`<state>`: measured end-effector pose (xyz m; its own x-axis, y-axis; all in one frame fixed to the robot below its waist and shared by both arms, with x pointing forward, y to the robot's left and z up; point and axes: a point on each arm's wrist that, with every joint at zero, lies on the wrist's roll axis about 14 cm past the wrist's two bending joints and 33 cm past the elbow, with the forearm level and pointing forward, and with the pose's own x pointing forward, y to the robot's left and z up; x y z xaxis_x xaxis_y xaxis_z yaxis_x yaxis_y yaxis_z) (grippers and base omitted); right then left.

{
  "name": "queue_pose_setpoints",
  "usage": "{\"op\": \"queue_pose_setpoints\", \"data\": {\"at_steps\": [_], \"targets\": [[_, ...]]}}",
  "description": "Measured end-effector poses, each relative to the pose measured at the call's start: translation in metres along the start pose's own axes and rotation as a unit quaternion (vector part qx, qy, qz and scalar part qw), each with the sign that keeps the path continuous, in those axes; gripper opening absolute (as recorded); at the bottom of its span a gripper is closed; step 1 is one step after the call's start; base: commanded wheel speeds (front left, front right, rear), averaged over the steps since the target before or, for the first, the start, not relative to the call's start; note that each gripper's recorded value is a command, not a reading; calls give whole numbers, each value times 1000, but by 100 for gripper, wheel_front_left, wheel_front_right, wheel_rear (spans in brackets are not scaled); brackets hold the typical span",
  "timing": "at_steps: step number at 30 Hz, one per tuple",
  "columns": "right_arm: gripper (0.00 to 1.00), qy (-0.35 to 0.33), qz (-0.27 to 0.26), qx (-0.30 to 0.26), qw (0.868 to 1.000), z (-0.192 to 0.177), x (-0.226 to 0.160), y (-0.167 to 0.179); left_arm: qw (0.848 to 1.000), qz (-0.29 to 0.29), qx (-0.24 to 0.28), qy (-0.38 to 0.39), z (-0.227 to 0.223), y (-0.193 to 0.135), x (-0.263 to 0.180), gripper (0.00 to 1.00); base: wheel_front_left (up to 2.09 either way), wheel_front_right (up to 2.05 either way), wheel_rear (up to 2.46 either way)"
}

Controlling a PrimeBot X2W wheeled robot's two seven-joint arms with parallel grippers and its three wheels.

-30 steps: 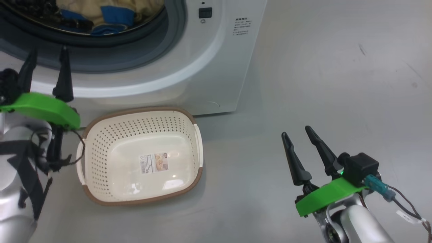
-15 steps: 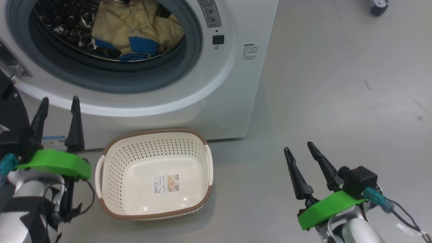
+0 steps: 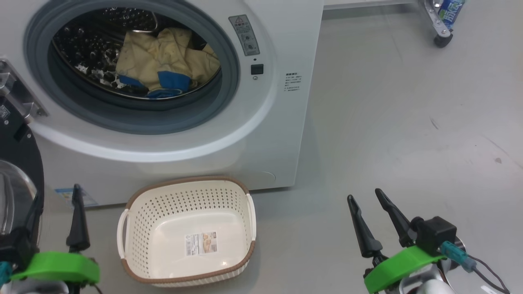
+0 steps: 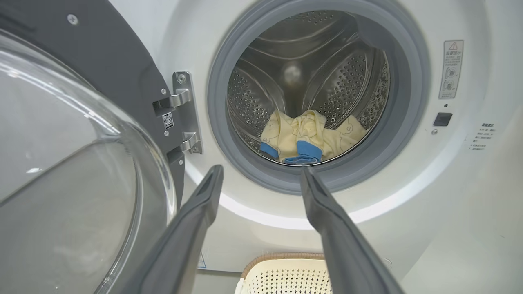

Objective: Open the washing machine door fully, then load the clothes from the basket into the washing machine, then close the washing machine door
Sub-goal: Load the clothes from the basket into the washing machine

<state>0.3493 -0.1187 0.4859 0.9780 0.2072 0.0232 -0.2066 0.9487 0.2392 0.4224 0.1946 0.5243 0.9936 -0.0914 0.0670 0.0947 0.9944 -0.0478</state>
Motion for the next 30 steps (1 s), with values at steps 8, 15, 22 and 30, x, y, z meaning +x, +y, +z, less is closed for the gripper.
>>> {"op": "queue_pose_setpoints", "data": {"at_steps": [8, 15, 22, 30], "targets": [[100, -12, -6, -10, 1000, 7, -11, -1, 999, 32, 11, 17, -9, 13, -42, 100, 0, 0, 0], [100, -13, -5, -17, 1000, 8, -15, -1, 998, 46, 20, 43, -23, 19, -70, 100, 0, 0, 0], [100, -12, -3, -21, 1000, 8, -14, 0, 998, 51, 14, 46, -25, 19, -76, 100, 0, 0, 0], [100, -9, -5, -20, 1000, 6, -14, -1, 997, 65, 17, 48, -26, 26, -77, 100, 0, 0, 0]]}}
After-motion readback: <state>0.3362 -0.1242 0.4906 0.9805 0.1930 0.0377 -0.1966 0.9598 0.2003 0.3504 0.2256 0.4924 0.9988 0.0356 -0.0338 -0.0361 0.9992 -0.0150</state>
